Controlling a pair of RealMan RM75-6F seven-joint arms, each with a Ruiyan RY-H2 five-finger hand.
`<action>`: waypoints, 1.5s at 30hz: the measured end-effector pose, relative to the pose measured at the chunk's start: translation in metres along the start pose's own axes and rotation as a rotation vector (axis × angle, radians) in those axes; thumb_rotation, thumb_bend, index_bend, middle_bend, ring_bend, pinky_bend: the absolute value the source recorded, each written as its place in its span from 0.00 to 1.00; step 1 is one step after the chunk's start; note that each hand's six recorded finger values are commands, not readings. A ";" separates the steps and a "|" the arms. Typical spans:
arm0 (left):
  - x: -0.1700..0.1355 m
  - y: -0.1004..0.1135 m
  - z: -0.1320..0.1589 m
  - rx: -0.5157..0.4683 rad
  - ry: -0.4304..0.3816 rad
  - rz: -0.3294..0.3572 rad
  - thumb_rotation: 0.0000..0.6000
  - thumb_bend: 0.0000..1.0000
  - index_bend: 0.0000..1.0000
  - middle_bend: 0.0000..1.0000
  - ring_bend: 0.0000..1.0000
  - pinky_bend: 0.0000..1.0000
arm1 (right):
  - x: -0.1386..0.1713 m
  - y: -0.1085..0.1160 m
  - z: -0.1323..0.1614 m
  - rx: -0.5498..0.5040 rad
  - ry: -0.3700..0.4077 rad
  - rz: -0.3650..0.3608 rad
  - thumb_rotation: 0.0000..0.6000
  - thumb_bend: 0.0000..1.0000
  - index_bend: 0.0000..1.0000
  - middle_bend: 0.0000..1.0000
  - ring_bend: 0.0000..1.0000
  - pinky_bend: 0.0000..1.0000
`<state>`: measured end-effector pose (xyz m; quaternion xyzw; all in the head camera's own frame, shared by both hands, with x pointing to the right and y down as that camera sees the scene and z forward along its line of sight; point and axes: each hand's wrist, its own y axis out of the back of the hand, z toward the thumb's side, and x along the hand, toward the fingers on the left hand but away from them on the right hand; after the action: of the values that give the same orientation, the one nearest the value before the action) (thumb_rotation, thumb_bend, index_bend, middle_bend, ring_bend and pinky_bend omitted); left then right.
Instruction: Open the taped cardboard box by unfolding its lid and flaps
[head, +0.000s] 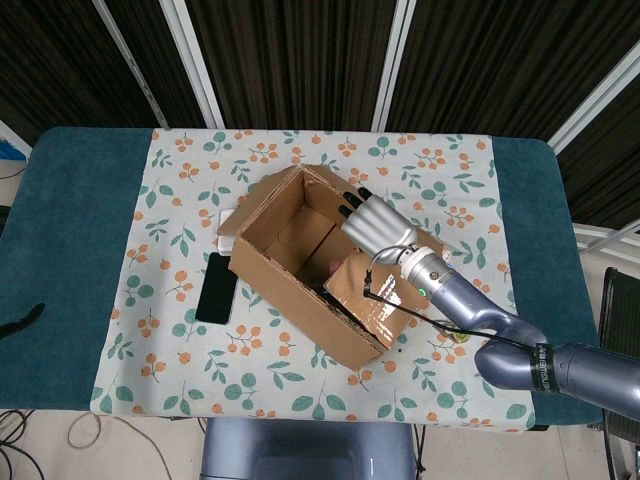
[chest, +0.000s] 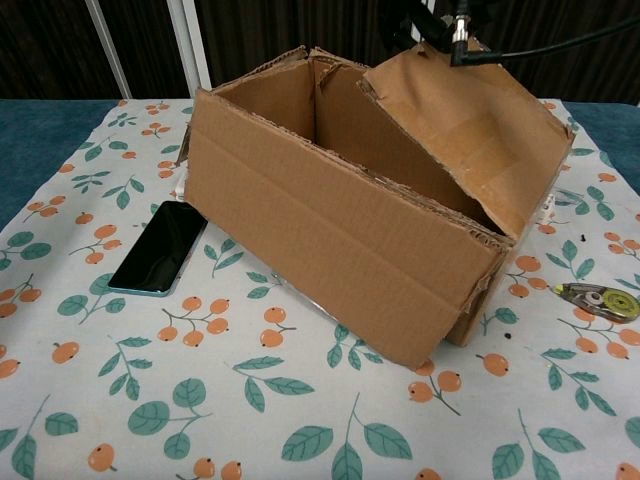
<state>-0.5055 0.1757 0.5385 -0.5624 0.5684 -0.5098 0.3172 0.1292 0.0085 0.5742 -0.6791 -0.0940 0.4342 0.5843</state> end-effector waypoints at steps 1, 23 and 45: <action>0.000 0.000 0.000 -0.003 -0.001 -0.001 1.00 0.09 0.00 0.00 0.00 0.03 | 0.001 0.002 -0.002 0.008 -0.002 -0.002 1.00 1.00 0.70 0.33 0.18 0.25; -0.003 -0.001 0.004 -0.010 -0.012 -0.008 1.00 0.09 0.00 0.00 0.00 0.03 | 0.063 0.017 -0.065 0.132 -0.153 0.061 1.00 1.00 0.71 0.32 0.18 0.25; -0.004 -0.003 0.004 -0.023 -0.010 -0.017 1.00 0.09 0.00 0.00 0.00 0.03 | 0.109 0.021 -0.049 0.005 -0.149 0.038 1.00 1.00 0.54 0.23 0.15 0.24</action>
<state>-0.4997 0.1792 0.5393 -0.5733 0.5680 -0.5031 0.3093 0.2214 0.0368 0.5000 -0.6452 -0.1234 0.4947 0.5690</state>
